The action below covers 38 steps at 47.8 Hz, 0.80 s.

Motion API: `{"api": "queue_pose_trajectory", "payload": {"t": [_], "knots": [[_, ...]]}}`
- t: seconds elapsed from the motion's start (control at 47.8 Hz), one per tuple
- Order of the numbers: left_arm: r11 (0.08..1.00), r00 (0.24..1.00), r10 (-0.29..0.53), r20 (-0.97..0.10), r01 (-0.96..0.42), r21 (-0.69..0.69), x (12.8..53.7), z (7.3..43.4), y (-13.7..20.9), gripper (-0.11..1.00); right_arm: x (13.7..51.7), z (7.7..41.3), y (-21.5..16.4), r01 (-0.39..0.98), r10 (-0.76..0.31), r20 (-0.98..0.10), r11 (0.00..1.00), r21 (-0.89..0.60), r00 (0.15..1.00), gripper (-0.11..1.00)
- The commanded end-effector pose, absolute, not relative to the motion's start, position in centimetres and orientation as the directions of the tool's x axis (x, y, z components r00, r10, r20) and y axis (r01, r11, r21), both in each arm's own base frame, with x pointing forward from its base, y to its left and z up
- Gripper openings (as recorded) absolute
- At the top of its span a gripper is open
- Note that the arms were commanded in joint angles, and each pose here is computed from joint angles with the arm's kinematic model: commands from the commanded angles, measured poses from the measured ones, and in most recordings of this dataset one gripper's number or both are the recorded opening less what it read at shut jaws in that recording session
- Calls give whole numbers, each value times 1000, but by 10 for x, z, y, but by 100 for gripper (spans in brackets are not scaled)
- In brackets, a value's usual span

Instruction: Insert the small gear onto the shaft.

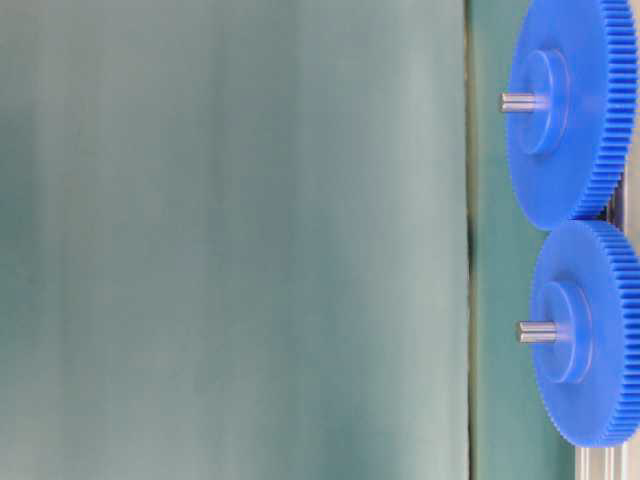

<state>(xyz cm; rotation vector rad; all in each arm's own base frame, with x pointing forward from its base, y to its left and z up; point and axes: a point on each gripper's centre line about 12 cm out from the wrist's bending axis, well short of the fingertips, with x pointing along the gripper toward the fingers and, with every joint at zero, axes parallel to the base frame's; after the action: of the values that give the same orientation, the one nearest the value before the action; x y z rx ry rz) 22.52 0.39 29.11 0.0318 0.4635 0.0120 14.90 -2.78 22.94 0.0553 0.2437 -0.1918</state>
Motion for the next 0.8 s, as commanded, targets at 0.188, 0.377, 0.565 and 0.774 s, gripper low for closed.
{"api": "queue_pose_trajectory", "payload": {"t": [0.188,0.377,0.565,0.774], "knots": [[999,904,17,-427,-2,35,227,297,3,89,150,231,-29,200,-187,-251,979,25,950,17],[999,903,17,-430,-3,34,227,296,3,89,150,230,-29,202,-187,-252,979,35,949,17],[999,908,17,-418,-3,34,228,295,3,89,150,230,-29,207,-187,-255,977,51,949,17],[1000,914,16,-405,-18,-1,228,292,3,89,150,229,-29,207,-187,-260,977,51,947,17]]}}
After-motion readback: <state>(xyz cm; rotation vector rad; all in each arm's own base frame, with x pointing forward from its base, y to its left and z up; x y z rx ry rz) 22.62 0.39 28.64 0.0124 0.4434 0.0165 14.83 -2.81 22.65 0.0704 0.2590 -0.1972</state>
